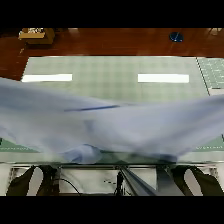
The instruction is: Fold the shirts.
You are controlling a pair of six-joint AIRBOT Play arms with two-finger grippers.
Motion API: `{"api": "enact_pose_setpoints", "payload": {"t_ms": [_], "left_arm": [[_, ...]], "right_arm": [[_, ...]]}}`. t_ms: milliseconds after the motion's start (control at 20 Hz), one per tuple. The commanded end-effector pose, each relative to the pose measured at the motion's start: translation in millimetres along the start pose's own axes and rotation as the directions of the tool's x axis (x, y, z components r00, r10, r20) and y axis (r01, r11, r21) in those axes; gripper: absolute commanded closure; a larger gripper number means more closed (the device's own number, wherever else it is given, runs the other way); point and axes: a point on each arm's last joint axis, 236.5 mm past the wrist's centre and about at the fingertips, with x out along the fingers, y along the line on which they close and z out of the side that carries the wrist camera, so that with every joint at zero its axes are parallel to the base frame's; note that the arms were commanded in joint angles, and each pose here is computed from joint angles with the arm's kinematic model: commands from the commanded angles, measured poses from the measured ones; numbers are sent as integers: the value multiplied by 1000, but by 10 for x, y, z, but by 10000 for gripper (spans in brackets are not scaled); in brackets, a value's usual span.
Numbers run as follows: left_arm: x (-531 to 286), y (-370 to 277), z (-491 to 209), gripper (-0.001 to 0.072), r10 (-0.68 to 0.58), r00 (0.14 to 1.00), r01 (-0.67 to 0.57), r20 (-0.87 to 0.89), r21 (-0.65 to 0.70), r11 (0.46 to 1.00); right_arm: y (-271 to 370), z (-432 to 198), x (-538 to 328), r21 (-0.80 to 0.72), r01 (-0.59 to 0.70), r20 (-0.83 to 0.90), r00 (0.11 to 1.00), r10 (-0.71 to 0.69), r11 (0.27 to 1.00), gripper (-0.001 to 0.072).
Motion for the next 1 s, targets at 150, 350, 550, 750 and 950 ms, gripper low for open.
{"api": "enact_pose_setpoints", "payload": {"t_ms": [150,350,550,750,950], "left_arm": [[1272,628,-377,688,-234,936,173,-264,-232,957],[2271,641,-237,687,-318,904,254,-284,-239,937],[3074,804,-114,687,-311,914,249,-260,-246,937],[3543,1150,100,687,-238,957,186,-163,-282,941],[3918,1300,30,687,-205,967,154,-149,-296,943]], "right_arm": [[-9,80,1438,138,-199,-247,942,228,970,689],[-107,417,2062,179,-240,-187,944,272,954,689],[-224,818,2550,218,-264,-50,958,281,939,689],[-371,1010,3030,279,-260,19,964,266,924,690],[7,1071,3528,188,-284,29,959,283,940,689]]}}
